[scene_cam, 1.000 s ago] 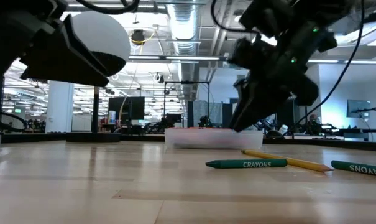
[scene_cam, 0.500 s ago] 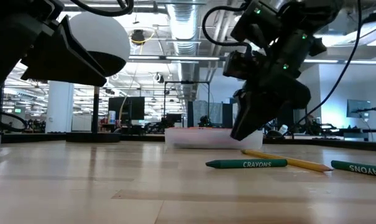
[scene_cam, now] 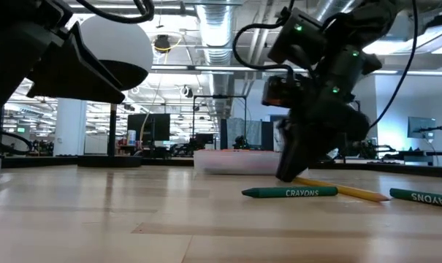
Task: Pick & place school supplies into a supply box
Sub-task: Put the yellow pencil into the orange supply box
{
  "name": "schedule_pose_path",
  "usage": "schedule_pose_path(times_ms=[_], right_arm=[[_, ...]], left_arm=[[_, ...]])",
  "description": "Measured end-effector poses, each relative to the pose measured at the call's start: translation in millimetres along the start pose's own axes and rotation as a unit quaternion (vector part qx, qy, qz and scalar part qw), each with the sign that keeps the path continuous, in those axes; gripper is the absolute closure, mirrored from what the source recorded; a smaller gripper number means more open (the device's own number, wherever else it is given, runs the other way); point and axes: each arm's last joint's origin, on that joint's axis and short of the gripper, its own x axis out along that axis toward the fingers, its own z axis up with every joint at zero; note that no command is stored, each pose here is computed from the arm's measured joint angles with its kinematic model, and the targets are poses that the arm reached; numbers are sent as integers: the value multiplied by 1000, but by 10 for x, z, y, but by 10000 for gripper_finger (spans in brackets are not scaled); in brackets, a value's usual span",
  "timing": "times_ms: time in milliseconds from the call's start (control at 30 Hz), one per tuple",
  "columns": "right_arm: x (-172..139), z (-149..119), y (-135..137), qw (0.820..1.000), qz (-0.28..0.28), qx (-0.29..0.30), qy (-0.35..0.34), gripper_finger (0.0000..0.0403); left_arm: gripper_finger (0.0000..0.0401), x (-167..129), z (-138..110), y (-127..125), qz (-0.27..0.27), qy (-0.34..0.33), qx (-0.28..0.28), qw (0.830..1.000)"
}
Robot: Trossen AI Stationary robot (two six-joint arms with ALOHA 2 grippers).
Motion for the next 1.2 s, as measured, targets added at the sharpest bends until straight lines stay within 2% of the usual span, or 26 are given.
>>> schedule_pose_path(times_ms=[400, 900, 1200], right_arm=[[-243, -176, -8, 994, -11, 58, 91, 285], [-284, -251, 30, 986, -17, 96, 136, 285], [-445, -313, 153, 980, -18, 119, 159, 285]], left_arm=[[260, 26, -79, 20, 6, 1, -6, 1000], [260, 26, -79, 20, 6, 1, -6, 1000], [260, 26, -79, 20, 6, 0, -6, 1000]])
